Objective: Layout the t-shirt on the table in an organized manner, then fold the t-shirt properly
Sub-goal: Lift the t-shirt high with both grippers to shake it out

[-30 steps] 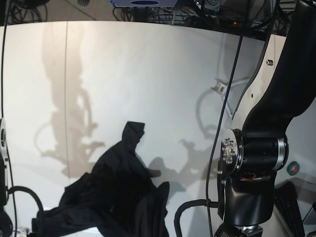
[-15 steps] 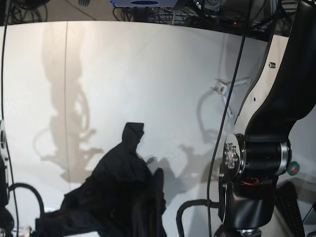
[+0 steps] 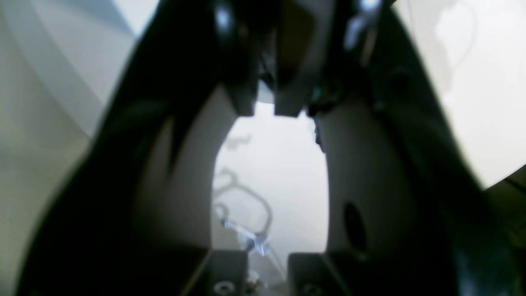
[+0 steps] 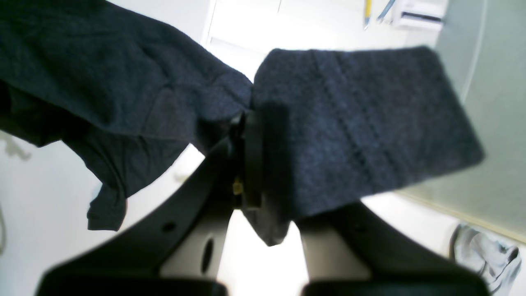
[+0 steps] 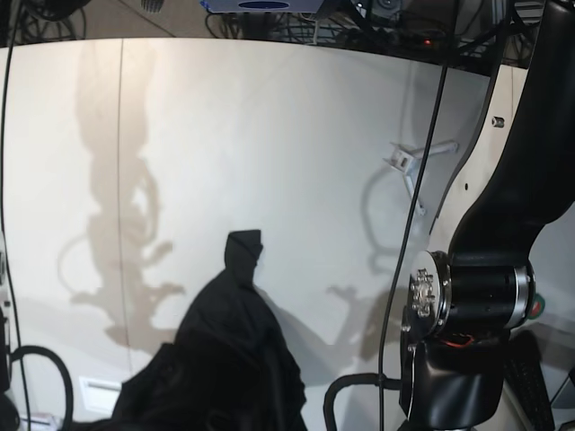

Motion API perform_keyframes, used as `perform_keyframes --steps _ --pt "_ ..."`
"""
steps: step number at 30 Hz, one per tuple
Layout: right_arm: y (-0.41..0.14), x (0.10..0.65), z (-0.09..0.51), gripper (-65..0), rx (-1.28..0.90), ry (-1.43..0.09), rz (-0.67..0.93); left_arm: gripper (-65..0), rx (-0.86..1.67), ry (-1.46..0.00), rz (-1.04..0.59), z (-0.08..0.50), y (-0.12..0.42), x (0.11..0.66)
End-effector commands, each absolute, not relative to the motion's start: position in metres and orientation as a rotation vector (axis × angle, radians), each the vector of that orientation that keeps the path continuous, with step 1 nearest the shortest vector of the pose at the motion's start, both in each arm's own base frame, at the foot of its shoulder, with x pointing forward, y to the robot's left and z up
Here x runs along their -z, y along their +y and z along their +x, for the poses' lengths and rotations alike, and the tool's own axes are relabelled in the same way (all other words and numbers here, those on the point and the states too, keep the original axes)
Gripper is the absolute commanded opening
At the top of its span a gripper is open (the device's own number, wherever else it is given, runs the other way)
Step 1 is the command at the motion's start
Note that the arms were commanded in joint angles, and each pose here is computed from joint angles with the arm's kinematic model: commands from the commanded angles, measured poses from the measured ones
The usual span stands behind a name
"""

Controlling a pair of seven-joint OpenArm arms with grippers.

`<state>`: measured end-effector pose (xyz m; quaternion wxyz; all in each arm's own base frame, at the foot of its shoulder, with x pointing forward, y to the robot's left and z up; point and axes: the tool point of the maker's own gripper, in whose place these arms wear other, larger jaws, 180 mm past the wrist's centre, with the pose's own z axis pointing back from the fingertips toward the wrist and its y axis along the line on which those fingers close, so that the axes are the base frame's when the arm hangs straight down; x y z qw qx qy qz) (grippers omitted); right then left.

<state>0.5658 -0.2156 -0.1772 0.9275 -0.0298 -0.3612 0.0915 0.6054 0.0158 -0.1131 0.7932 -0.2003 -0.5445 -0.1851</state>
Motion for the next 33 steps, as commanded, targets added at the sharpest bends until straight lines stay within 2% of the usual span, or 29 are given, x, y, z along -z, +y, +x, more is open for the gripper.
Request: perform_keyframes --steps 1,7,14,19,28,33 --pt "-0.217 0.129 0.58 -65.0 -0.189 -0.855 -0.071 -65.0 0.411 -1.302 -0.456 0.611 0.01 0.058" --pt "-0.217 0.072 0.595 -65.0 -0.19 -1.005 -0.078 -65.0 0.412 -1.419 -0.423 0.608 0.014 0.011" --pt "-0.217 0.07 0.596 -65.0 -0.184 -1.016 -0.077 -65.0 0.406 -1.461 -0.424 0.608 0.017 -0.009" --pt "-0.213 0.06 0.597 -65.0 -0.201 -1.056 -0.078 -65.0 0.376 -1.555 -0.407 0.601 0.023 -0.044" --pt "-0.21 0.053 0.601 -65.0 -0.207 -1.098 -0.073 -65.0 0.315 -1.534 -0.411 0.607 0.025 -0.036" --pt "-0.208 0.041 0.607 -65.0 -0.211 -1.176 -0.072 -65.0 0.301 -1.588 -0.394 0.611 0.03 -0.042"
